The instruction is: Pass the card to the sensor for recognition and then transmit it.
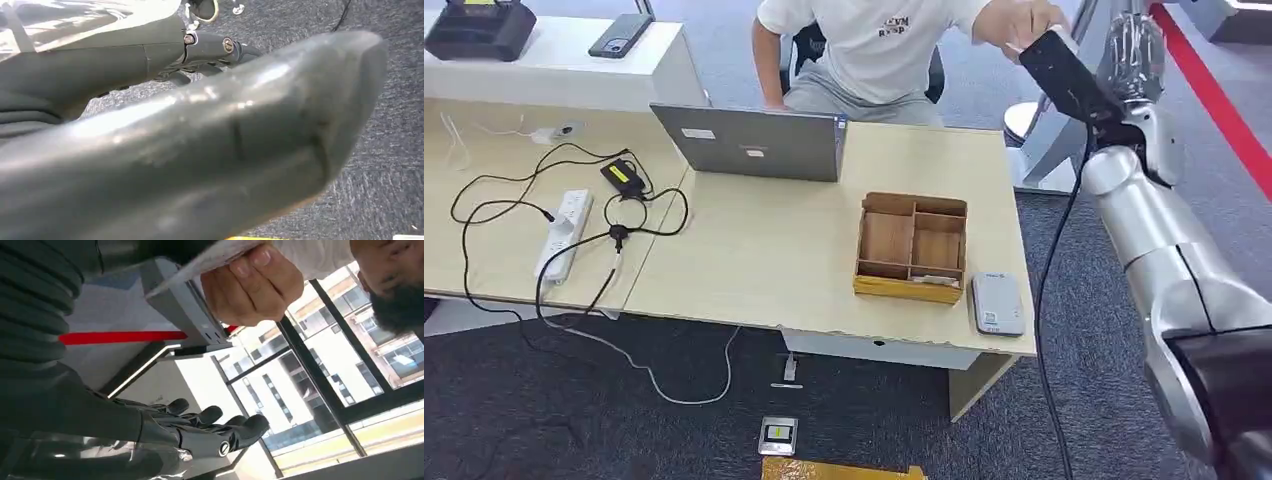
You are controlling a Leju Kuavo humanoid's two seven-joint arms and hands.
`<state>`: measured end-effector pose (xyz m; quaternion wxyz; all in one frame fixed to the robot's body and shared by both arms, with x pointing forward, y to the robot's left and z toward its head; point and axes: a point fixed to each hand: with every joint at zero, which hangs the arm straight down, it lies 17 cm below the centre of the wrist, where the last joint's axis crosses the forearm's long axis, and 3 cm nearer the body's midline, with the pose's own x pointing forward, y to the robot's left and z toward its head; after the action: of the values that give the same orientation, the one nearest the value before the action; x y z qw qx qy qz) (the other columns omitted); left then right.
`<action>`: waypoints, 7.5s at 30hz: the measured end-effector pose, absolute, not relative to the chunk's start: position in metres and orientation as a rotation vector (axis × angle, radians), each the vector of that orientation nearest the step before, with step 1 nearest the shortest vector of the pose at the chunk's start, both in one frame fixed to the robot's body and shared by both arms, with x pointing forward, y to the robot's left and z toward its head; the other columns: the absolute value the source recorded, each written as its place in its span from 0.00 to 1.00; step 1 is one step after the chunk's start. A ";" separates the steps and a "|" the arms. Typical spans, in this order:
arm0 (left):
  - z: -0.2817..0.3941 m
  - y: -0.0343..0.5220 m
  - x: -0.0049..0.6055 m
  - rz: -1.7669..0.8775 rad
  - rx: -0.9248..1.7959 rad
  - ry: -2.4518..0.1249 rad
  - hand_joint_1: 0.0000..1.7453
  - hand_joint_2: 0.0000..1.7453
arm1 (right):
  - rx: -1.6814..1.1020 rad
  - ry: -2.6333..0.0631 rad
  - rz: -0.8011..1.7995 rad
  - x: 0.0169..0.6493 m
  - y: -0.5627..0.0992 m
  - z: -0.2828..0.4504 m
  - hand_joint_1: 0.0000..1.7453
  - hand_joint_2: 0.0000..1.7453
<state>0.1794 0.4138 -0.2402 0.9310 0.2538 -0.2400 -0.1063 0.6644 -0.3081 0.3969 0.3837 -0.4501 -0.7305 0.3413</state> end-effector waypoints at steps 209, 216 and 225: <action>-0.239 0.426 0.170 -0.114 0.582 -0.452 0.00 0.00 | -0.522 -1.723 0.959 0.662 -0.200 0.312 0.00 1.00; -0.241 0.422 0.166 -0.062 0.578 -0.435 0.00 0.00 | -0.331 -1.636 0.892 0.641 -0.205 0.241 0.00 1.00; -0.244 0.421 0.160 -0.019 0.563 -0.408 0.00 0.00 | -0.241 -1.437 0.918 0.589 -0.230 0.132 0.00 1.00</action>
<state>0.1600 0.4211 -0.2437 0.9400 0.2760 -0.2001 -0.0094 0.5890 -0.2298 0.1322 0.6516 -0.1063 -0.6329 0.4045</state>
